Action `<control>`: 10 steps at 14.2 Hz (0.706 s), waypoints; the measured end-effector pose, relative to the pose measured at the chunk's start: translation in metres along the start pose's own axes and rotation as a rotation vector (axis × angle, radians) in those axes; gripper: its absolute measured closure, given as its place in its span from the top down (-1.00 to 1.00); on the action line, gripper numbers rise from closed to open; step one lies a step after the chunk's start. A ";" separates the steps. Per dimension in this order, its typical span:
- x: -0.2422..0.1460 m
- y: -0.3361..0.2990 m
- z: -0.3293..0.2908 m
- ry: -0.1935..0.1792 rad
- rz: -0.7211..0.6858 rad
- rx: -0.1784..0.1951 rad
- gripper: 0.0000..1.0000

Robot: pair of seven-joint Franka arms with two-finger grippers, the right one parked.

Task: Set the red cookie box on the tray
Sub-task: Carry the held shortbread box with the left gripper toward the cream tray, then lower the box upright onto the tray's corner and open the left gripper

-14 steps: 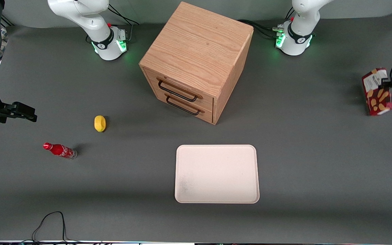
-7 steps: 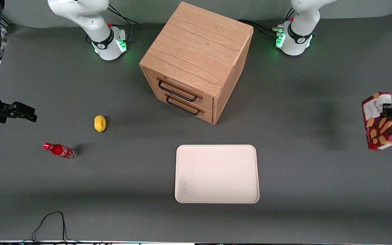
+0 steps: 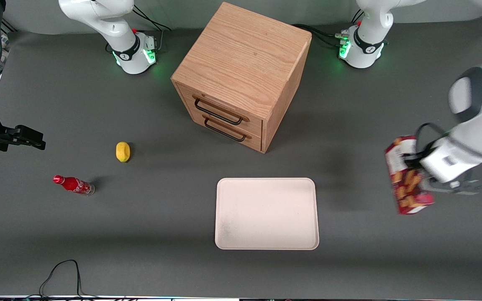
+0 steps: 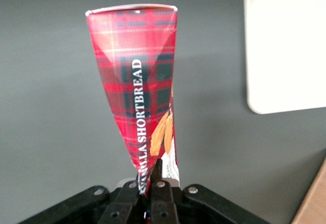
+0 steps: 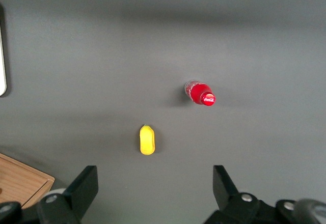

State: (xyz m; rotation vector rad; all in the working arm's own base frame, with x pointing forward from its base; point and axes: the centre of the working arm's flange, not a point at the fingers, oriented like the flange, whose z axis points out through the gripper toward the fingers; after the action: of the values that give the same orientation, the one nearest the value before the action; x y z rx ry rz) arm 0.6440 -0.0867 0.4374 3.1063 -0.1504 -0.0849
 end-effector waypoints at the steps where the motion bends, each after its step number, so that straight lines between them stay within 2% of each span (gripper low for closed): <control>1: 0.012 0.021 0.016 -0.012 -0.017 -0.002 -0.94; 4: 0.045 0.076 0.069 -0.045 -0.012 0.008 -0.94; 10: 0.073 0.146 0.122 -0.043 -0.048 0.013 -0.94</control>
State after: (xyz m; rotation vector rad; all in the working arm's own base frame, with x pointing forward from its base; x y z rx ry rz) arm 0.6963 -0.2422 0.3166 3.1227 -0.0773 -0.1533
